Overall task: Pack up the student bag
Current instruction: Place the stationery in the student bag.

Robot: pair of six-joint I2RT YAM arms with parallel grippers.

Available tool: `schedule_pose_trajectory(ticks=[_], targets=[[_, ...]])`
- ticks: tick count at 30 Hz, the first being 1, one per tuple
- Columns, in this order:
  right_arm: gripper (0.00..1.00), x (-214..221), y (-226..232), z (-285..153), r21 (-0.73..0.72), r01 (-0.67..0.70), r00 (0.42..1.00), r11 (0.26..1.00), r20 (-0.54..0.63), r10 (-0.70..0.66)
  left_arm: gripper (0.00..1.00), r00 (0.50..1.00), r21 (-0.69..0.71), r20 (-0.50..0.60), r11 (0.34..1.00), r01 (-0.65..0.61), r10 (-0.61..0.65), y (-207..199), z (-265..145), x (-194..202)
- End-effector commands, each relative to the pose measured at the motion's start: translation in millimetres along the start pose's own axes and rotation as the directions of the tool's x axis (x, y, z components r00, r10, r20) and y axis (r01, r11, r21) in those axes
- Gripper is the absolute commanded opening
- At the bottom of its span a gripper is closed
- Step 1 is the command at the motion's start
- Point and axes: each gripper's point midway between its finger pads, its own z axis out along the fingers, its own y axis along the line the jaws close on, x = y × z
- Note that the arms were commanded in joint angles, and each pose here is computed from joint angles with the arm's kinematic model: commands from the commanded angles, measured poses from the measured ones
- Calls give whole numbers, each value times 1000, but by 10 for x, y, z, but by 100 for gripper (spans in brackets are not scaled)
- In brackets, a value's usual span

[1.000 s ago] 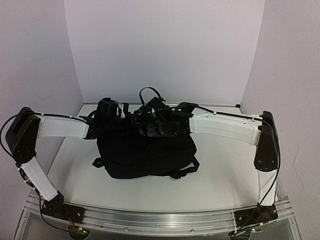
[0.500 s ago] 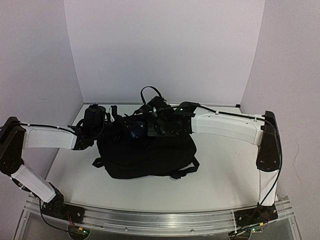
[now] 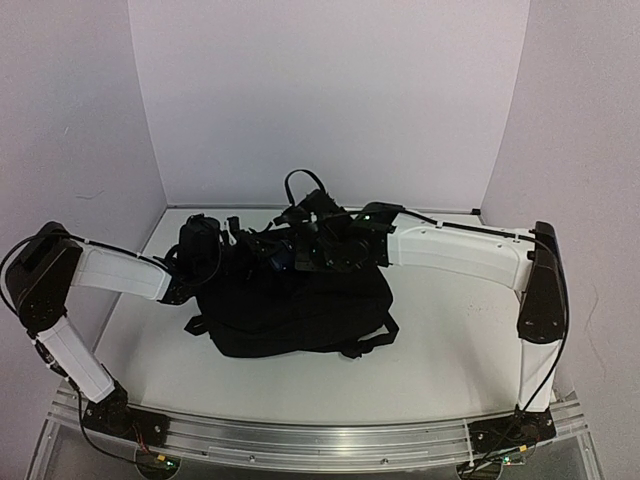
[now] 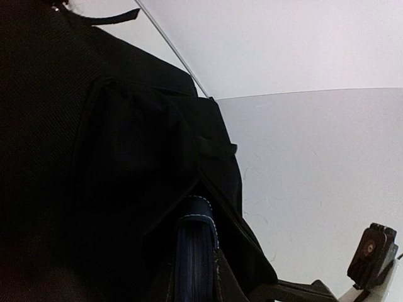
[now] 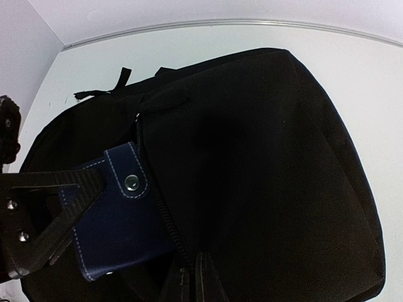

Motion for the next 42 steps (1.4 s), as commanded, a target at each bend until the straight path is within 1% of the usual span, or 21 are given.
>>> schedule_pose_trajectory(ticks=[1,4,8,12,16,17,18,19,20,23,24,26,29,32,35,40,42], targets=[[0,-384,222,-386,-143,-91,991,985,79,103,0,999,144,43,989,24,-31,-360,144,-134],[0,-357,240,-375,-155,-88,992,984,72,100,0,998,182,62,983,20,-31,-395,240,-183],[0,-326,237,-353,-157,-86,993,984,66,97,0,998,189,67,982,-27,15,-458,420,-205],[0,-331,210,-358,-147,-84,993,986,75,95,0,997,123,46,990,-71,65,-336,625,-179],[0,-348,170,-368,-135,-83,992,987,87,95,1,995,63,-12,993,-96,97,-179,742,-91],[0,-352,161,-371,-132,-82,991,988,90,95,6,994,45,-24,994,-104,105,-154,747,-76],[0,-348,150,-371,-129,-81,991,988,91,93,13,993,23,-33,993,-112,113,-118,737,-64],[0,-350,144,-377,-126,-81,991,989,93,93,20,992,1,-36,993,-122,122,-84,715,-59],[0,-358,139,-386,-125,-82,991,989,96,95,30,990,-19,-34,990,-137,136,-70,677,-63],[0,-369,97,-392,-112,-80,990,991,106,92,52,983,-93,-17,978,-185,184,-82,524,-119],[0,-366,86,-393,-108,-78,990,991,108,89,57,980,-118,-18,973,-198,197,-63,484,-124],[0,-370,74,-391,-103,-76,990,992,112,87,63,975,-152,-20,963,-221,221,-80,387,-139],[0,-372,70,-390,-101,-72,990,992,114,84,69,968,-194,-30,949,-248,248,-81,276,-140],[0,-361,69,-375,-98,-69,991,993,112,80,71,966,-235,-60,937,-258,251,-1,215,-96],[0,-338,82,-347,-98,-65,992,993,106,76,71,968,-244,-94,937,-251,235,73,219,-25],[0,-326,91,-339,-99,-63,992,993,102,73,61,965,-238,-116,936,-258,236,98,273,32],[0,-327,88,-335,-99,-64,992,993,102,74,55,962,-220,-121,939,-265,243,65,315,37]])
